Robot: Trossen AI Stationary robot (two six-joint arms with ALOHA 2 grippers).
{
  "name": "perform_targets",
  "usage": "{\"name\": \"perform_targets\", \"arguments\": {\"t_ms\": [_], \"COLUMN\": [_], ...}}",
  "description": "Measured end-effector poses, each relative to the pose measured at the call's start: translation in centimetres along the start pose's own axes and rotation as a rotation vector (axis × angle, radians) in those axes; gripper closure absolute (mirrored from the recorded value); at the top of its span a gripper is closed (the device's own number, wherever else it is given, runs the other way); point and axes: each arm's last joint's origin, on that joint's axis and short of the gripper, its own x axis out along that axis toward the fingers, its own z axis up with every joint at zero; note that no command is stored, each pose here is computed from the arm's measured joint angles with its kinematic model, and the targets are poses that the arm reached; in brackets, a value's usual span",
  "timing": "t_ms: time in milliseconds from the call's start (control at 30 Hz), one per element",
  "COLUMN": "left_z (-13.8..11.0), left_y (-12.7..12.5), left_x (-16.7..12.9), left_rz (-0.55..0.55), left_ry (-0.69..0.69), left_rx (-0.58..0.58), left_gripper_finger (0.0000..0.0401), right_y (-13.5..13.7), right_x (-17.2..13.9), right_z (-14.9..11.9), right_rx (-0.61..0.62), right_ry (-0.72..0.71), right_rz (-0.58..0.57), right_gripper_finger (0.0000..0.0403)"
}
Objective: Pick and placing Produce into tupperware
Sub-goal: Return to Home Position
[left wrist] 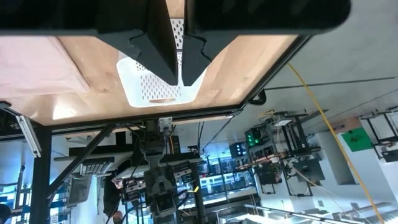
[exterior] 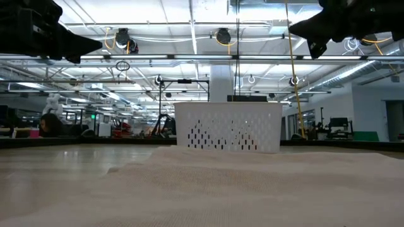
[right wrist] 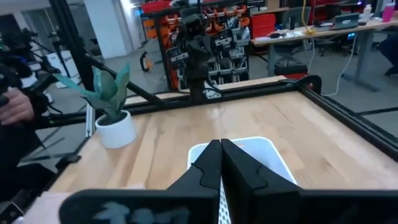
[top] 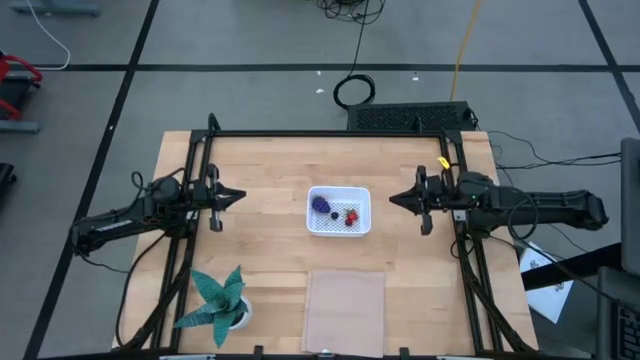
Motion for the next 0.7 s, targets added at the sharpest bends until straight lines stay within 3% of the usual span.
{"name": "perform_targets", "arguments": {"t_ms": [267, 700], "left_z": [0.0, 0.0], "left_y": [0.0, 0.0], "left_x": [0.0, 0.0], "left_rz": [0.0, 0.0], "left_ry": [0.002, 0.002], "left_rx": [0.0, -0.042], "left_gripper_finger": [0.0375, 0.0375], "right_y": [-0.1, -0.3], "right_x": [-1.5, -2.4], "right_z": [-1.3, -4.1], "right_rx": [-0.031, -0.103], "right_ry": [-0.133, -0.115], "right_rz": [0.016, 0.041], "right_gripper_finger": [0.0403, 0.0403]}}
